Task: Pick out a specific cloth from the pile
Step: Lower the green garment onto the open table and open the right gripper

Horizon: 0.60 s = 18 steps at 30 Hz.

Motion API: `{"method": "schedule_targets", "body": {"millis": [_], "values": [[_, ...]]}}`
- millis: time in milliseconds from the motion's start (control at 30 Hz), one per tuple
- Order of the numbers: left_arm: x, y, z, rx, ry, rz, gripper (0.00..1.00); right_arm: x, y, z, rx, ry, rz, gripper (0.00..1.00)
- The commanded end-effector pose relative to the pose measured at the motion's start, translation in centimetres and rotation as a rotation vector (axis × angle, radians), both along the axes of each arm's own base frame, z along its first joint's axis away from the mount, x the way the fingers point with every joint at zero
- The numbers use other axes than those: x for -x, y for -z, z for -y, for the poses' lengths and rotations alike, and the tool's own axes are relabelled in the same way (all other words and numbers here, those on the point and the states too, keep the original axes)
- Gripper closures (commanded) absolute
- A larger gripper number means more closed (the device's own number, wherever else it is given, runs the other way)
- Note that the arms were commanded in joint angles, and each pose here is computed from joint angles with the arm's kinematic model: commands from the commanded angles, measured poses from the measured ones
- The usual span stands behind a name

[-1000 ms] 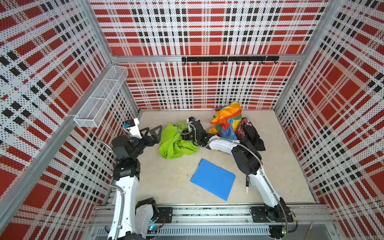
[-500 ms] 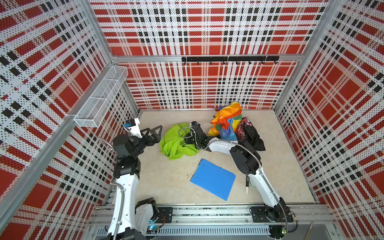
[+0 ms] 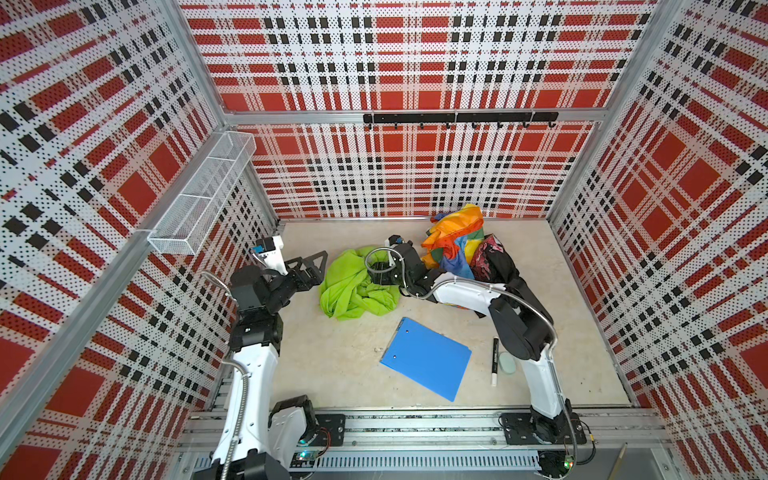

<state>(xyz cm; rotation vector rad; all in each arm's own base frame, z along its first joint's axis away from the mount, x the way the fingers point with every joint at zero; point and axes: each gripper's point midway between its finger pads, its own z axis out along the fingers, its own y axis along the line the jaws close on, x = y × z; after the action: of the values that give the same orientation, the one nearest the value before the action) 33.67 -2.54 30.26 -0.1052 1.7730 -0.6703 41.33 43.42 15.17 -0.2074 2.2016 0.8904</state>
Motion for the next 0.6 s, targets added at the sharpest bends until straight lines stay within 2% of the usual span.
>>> {"method": "schedule_targets", "body": {"millis": [0, 167, 400, 567], "values": [[-0.8, -0.1, 0.6, -0.043, -0.01, -0.029, 0.01, 1.4, -4.5, 1.5, -0.034, -0.002, 0.091, 0.34], [-2.7, 3.3, 1.9, -0.101, -0.058, -0.182, 0.01, 4.1, -8.2, 5.4, -0.066, 0.031, 0.163, 0.29], [-5.9, 10.4, 4.2, -0.177, -0.108, -0.433, 0.01, 7.3, -12.0, 9.9, -0.047, 0.061, 0.23, 0.21], [-8.6, 13.4, 6.6, -0.278, -0.09, -0.528, 0.01, 8.6, -13.9, 13.3, -0.028, 0.129, 0.279, 0.19]]}}
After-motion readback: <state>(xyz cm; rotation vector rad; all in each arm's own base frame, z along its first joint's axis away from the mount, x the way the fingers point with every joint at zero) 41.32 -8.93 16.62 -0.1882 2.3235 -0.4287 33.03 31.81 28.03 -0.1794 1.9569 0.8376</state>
